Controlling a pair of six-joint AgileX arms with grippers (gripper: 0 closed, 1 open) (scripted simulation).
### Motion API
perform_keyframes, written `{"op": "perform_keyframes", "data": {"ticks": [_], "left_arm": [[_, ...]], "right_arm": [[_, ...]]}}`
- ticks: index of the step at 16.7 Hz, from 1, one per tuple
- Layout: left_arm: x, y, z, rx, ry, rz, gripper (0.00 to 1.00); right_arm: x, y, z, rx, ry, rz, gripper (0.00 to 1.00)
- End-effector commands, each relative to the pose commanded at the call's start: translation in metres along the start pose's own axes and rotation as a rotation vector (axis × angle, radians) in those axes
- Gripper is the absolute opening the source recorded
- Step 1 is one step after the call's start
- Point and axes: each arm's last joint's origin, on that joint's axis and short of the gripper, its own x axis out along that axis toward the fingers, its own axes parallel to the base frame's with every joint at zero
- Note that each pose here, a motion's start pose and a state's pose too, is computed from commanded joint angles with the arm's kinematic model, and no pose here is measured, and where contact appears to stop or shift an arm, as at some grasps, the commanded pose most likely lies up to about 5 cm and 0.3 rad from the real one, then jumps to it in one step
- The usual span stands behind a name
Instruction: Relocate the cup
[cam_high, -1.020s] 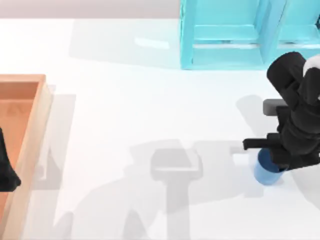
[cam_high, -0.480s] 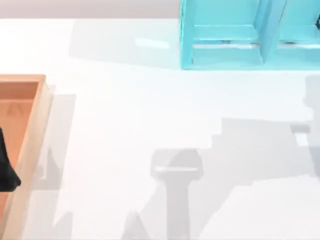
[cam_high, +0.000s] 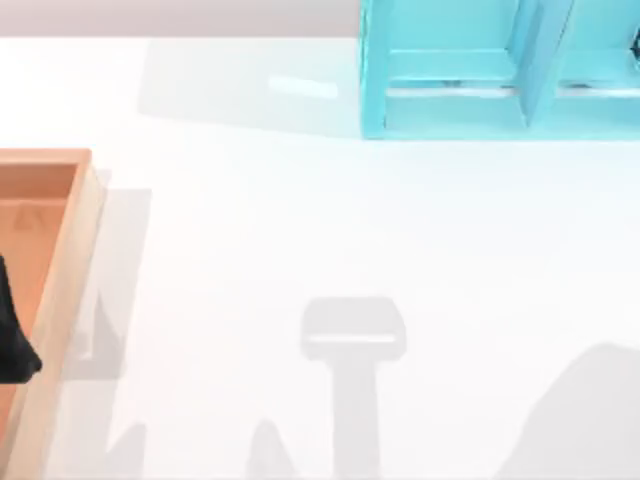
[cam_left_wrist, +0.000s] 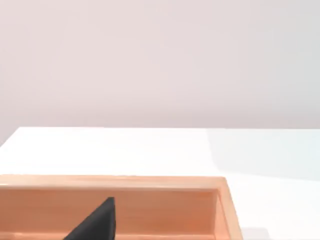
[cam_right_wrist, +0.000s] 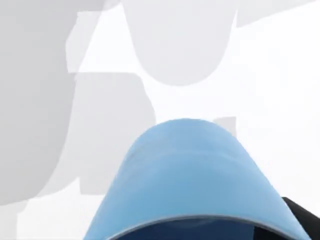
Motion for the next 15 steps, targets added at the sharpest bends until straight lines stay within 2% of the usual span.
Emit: {"op": "perform_keyframes", "data": {"ticks": [7,15], "left_arm": [[0.000,0.000,0.000,0.000,0.000,0.000,1.00],[0.000,0.000,0.000,0.000,0.000,0.000,1.00]], "right_arm": [[-0.001,-0.007,-0.004,-0.002,-0.004,-0.002,0.00],[0.058,0.000,-0.004,0.001,-0.010,-0.004,0.00]]}}
